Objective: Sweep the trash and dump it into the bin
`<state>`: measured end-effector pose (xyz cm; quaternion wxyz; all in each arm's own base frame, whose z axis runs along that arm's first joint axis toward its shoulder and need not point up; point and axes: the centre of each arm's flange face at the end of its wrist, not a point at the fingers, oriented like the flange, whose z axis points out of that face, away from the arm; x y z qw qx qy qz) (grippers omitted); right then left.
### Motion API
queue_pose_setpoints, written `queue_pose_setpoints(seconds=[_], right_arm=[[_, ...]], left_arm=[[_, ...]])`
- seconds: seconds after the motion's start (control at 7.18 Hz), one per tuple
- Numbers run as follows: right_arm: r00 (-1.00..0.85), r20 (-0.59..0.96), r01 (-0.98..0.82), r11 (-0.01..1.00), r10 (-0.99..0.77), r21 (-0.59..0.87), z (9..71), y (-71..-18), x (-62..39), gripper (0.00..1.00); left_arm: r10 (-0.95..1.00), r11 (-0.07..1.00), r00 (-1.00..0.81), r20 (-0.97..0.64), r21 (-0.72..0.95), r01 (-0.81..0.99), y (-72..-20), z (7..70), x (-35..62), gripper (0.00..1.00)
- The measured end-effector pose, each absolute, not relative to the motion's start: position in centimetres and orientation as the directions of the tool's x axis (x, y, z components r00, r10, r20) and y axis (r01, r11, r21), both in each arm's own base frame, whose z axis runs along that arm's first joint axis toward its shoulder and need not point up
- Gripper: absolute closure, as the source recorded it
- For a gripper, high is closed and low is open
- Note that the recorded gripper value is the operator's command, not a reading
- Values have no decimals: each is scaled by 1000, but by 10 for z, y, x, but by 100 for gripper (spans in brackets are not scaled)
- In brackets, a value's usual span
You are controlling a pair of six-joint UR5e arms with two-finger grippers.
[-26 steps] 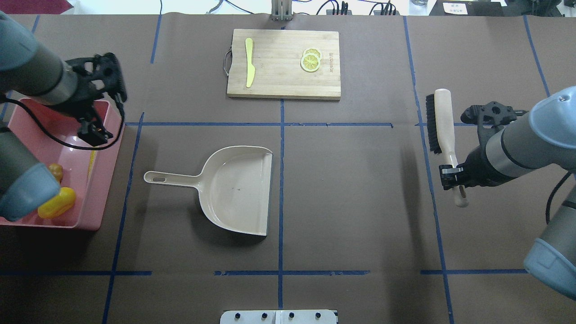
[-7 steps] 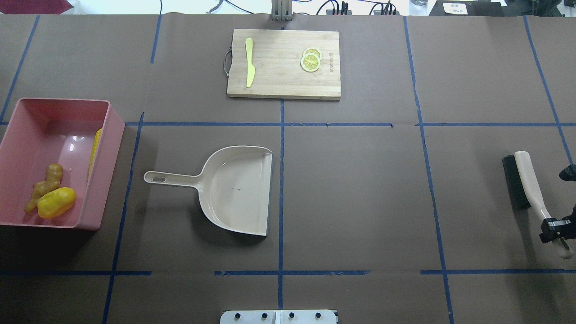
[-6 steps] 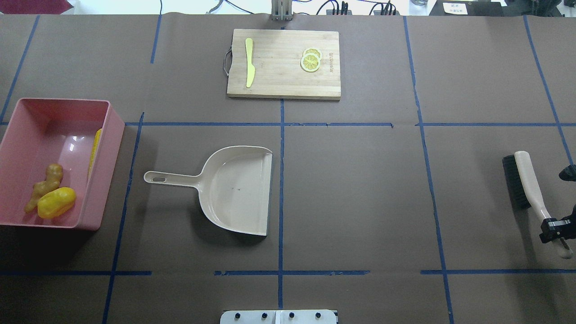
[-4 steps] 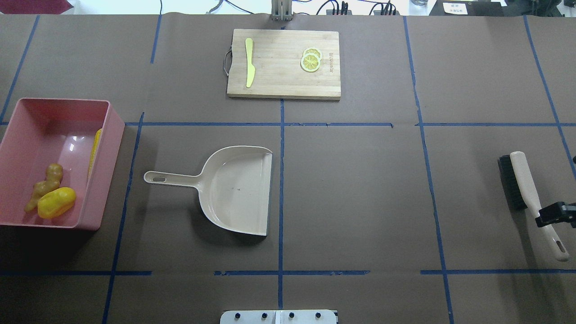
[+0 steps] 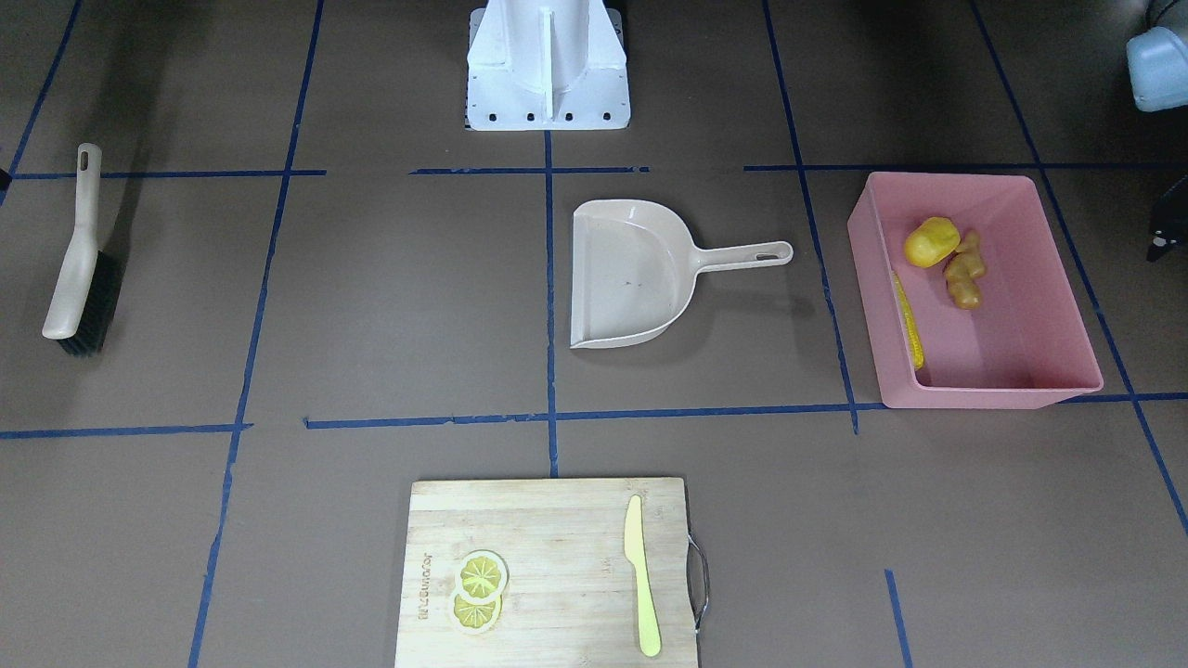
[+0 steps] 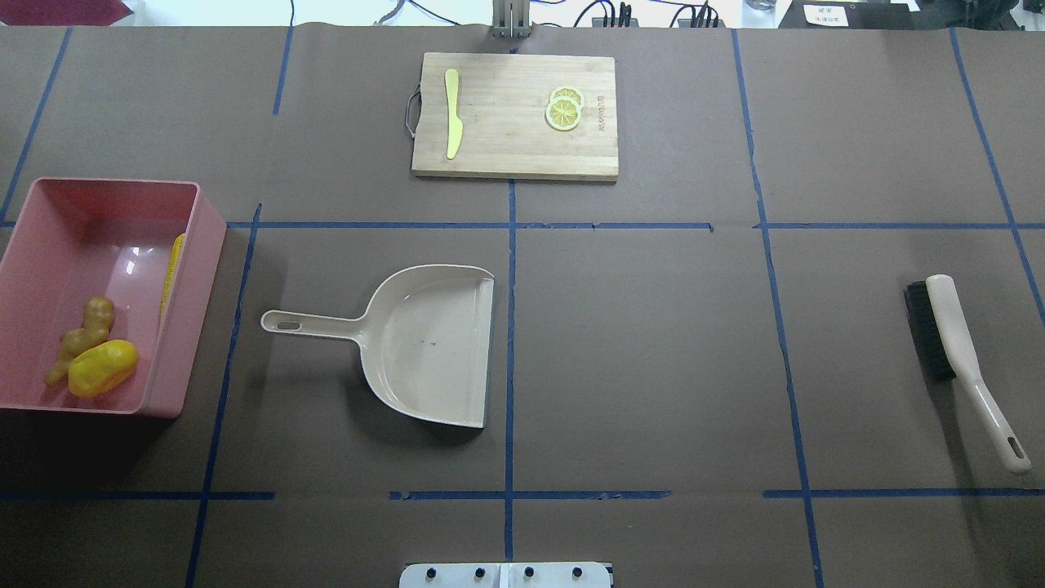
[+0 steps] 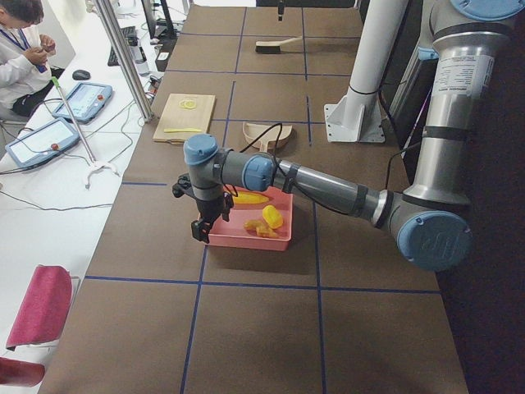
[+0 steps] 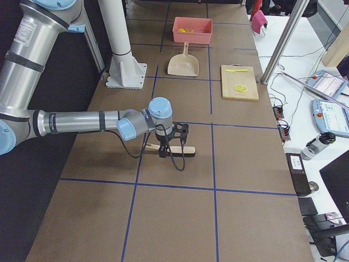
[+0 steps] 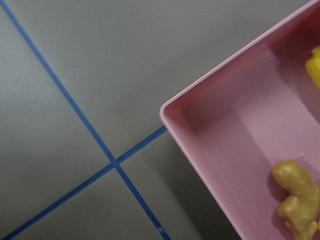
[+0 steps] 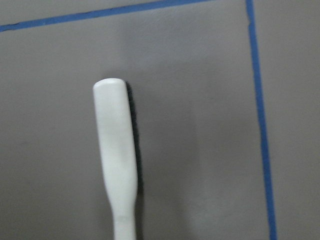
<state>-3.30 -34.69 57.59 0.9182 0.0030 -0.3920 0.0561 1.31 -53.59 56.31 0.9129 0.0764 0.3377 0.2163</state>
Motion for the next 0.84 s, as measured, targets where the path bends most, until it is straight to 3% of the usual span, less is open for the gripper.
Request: queue_pose_setpoints(seconds=[0.42,0.84], right_arm=[[735,678,2,1000,3,-7,582,-377,36,0],[742,670,32,999,-19,-8,578,-426,46,0]], left_arm=[[216,976,684,-697,134,-171,-535,617,-42,0],[118,993,699,-705,90,-76,-510,597,-56,0]])
